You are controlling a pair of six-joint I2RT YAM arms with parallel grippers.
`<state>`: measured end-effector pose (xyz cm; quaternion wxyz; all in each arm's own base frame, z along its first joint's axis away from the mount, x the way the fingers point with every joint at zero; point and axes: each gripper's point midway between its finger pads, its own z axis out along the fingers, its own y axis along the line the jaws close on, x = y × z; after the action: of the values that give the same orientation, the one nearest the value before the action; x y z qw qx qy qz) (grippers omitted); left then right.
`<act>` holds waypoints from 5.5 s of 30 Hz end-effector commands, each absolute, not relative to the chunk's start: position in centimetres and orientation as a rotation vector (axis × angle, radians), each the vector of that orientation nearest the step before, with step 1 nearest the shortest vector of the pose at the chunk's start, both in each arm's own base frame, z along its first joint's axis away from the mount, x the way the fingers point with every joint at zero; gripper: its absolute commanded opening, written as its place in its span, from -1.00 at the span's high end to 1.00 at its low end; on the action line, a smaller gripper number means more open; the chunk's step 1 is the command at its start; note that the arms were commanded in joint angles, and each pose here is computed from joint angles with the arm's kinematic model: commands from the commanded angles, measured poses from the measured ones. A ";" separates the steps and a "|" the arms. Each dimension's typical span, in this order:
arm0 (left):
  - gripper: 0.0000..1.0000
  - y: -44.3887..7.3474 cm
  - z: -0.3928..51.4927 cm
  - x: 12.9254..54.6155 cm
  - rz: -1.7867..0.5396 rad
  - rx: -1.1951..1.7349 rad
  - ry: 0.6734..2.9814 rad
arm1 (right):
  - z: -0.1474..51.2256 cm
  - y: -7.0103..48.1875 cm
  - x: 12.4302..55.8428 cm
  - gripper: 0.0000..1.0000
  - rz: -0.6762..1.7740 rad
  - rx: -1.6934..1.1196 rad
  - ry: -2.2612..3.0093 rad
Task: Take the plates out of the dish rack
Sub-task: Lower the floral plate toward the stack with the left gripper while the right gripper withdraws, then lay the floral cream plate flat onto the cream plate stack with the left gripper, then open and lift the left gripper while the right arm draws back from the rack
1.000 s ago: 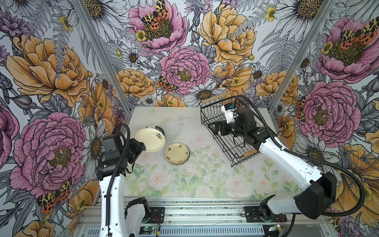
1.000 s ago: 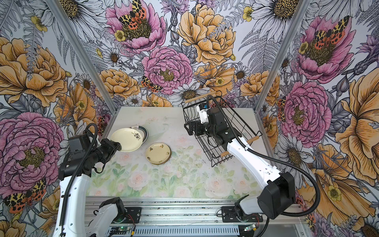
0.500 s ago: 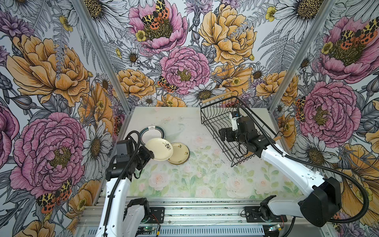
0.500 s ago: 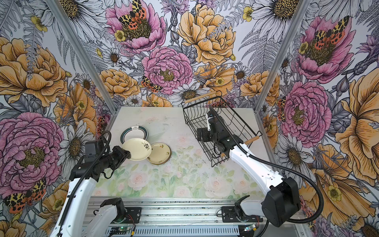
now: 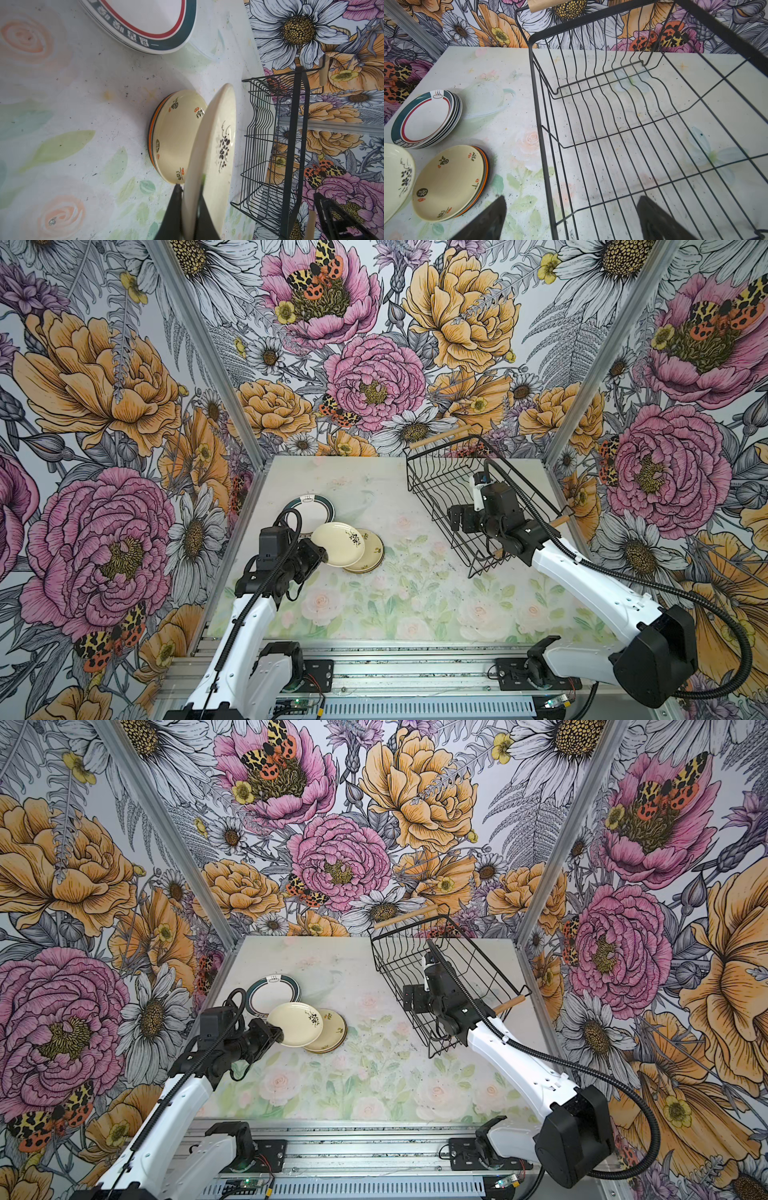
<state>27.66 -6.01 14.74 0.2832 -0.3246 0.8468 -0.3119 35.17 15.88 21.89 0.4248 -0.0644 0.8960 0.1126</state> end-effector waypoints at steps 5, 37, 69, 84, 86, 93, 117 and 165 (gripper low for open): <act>1.00 -7.2 16.0 30.4 -0.923 -0.755 2.174 | 22.4 14.7 34.9 -0.99 0.251 -0.082 2.220; 0.94 -9.7 11.3 31.5 -0.932 -0.716 2.282 | 21.3 14.9 34.8 -0.99 0.271 -0.068 2.254; 0.84 -9.1 8.4 31.0 -0.824 -0.733 2.381 | 20.8 15.7 35.4 -0.99 0.292 -0.083 2.281; 0.67 -9.3 7.6 31.0 -0.800 -0.736 2.418 | 20.5 15.7 35.2 -0.99 0.289 -0.093 2.290; 0.62 -9.2 7.6 31.0 -0.786 -0.743 2.424 | 20.5 15.7 35.2 -0.99 0.289 -0.096 2.292; 0.32 -9.1 8.0 30.9 -0.728 -0.736 2.442 | 20.3 15.8 35.2 -0.99 0.290 -0.099 2.297; 0.08 -8.9 8.7 30.8 -0.433 -0.642 2.541 | 19.9 16.0 35.5 -0.99 0.283 -0.116 2.312; -0.97 -2.4 23.3 31.3 -0.243 -0.528 2.209 | 26.6 -16.8 39.9 -0.99 0.196 0.788 2.035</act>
<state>31.23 -2.56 21.53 0.3950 -0.2165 0.8881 -0.0916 38.84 -16.68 27.47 0.4727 0.3110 0.8239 0.0320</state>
